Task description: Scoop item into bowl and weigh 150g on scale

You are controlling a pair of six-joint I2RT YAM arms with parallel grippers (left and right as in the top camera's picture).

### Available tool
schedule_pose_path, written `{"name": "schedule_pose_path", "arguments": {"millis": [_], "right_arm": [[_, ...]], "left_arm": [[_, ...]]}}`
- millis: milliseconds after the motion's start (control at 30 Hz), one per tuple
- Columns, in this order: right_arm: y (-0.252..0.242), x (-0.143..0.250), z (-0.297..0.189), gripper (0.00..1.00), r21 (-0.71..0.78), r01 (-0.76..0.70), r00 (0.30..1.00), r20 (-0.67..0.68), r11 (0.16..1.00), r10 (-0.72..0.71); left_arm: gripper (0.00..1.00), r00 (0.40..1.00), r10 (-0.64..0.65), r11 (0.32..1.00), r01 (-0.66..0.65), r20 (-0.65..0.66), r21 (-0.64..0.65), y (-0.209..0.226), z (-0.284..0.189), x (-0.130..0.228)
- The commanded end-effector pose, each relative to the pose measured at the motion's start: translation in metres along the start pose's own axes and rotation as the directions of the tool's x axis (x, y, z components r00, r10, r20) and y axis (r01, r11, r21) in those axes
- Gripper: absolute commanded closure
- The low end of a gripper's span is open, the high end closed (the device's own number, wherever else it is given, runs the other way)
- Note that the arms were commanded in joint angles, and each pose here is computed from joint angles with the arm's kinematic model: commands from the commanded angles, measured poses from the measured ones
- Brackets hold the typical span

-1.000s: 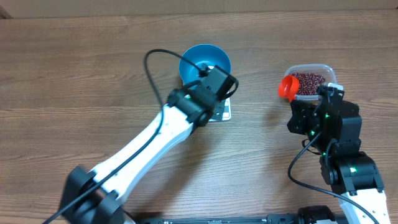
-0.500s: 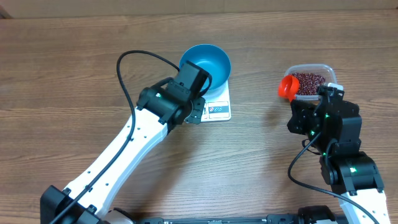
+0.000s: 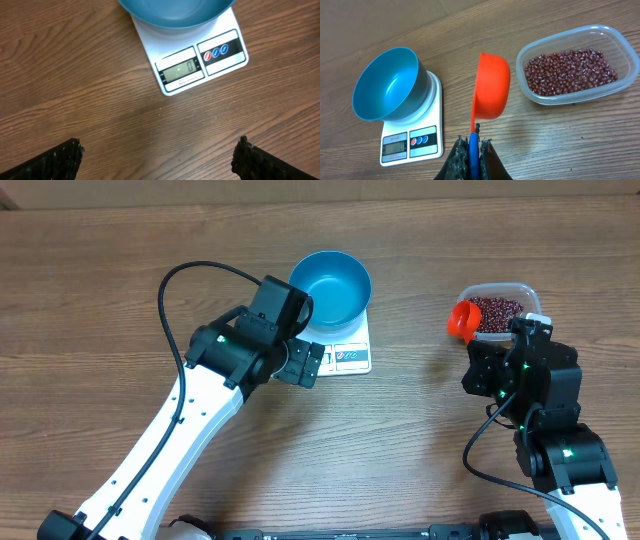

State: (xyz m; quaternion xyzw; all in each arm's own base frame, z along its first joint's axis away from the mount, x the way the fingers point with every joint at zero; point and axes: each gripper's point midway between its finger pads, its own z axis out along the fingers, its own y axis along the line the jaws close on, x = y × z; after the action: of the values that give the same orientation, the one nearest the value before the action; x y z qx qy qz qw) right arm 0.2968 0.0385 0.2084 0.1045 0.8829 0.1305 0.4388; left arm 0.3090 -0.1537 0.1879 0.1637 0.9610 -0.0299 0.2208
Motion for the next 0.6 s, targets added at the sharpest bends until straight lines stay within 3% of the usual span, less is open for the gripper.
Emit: {"name": "schedule_pose_path", "arguments": {"millis": [0,200,567], "right_arm": [[0.0011,-0.0108,-0.0045,0.96,0.003,0.003,1.000,0.029,1.000,-0.004],[0.0011,-0.0108,-0.0045,0.96,0.003,0.003,1.000,0.029,1.000,-0.004],[0.0011,-0.0108,-0.0045,0.96,0.004,0.003,1.000,0.029,1.000,-0.004]], "left_arm": [[0.00,0.998,0.065,0.997,-0.065,0.003,0.032,-0.0047,-0.0017,0.0023],[0.00,0.985,0.170,0.985,-0.170,0.007,0.037,-0.0057,-0.0018,0.0024],[0.00,0.986,0.166,0.986,-0.166,0.006,0.035,-0.0054,-0.0018,0.0025]]}}
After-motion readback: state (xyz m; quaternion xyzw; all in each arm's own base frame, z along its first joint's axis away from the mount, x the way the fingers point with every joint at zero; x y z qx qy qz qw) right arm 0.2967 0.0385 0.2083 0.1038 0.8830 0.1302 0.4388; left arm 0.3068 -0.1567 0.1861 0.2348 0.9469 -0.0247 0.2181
